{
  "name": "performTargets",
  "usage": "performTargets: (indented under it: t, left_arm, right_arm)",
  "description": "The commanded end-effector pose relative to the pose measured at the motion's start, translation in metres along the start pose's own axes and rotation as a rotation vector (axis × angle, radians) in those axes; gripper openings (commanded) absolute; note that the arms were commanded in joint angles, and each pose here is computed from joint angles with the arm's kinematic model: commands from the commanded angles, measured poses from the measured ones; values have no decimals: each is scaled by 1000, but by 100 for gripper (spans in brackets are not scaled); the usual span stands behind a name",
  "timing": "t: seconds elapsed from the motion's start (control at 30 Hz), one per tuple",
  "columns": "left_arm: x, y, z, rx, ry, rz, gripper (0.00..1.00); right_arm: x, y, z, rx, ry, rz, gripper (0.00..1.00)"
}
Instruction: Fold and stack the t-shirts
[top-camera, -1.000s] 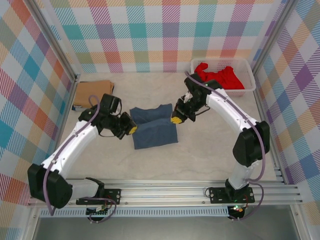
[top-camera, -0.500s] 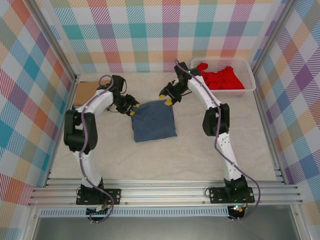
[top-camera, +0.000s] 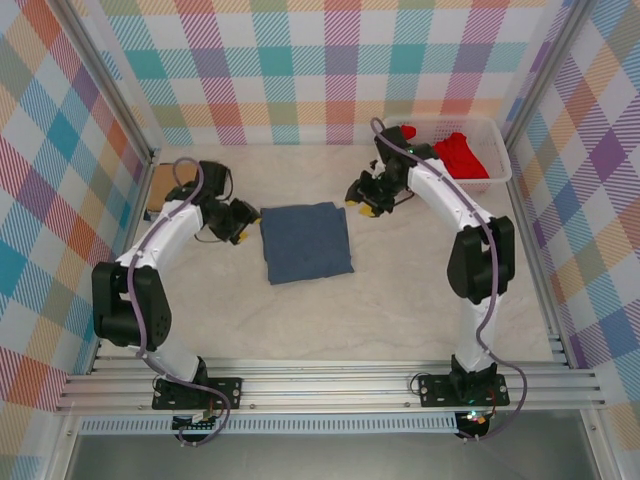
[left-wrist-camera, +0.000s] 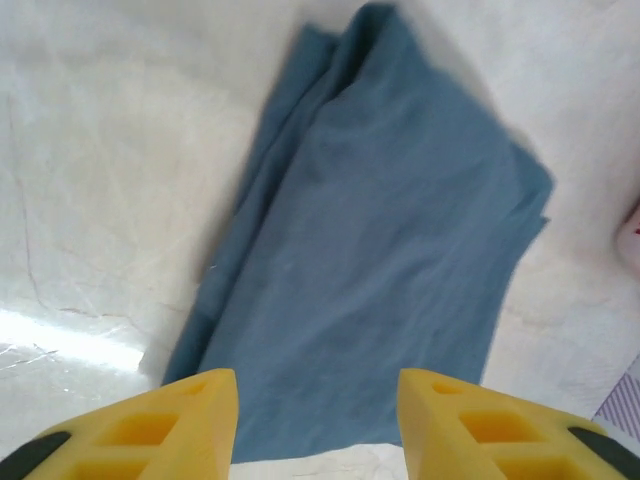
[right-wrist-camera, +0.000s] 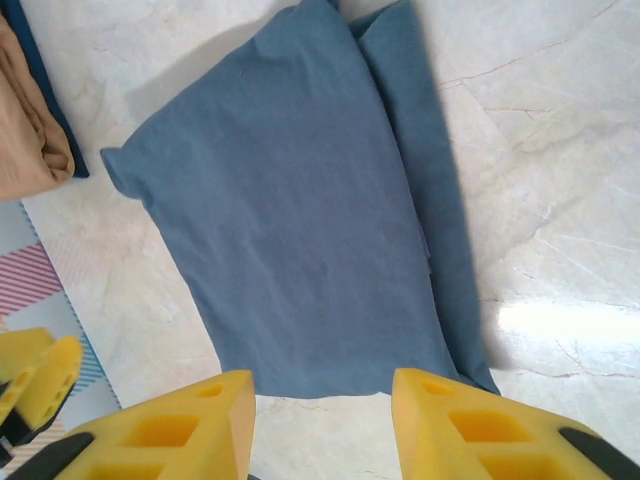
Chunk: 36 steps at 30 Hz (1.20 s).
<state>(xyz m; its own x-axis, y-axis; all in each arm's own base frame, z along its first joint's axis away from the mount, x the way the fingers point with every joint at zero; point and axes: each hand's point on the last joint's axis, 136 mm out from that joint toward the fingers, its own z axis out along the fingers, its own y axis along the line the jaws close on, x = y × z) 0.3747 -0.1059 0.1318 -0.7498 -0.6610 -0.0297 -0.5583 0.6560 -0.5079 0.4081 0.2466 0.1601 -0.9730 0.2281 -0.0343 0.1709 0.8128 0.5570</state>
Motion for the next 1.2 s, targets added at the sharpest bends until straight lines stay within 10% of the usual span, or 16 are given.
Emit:
performTargets:
  t: [0.0,0.57,1.17]
  left_arm:
    - [-9,-4,33,79,45,-31,44]
    - [-29,8,82,-35,85,29,40]
    - [21,9,118,-27,217,153,44]
  right_arm:
    - [-8,-5,51,13,-3,-125,44]
    - [-33,-27,112,115,66,-87,39]
    - [-6,-75,140,254,186,-30,23]
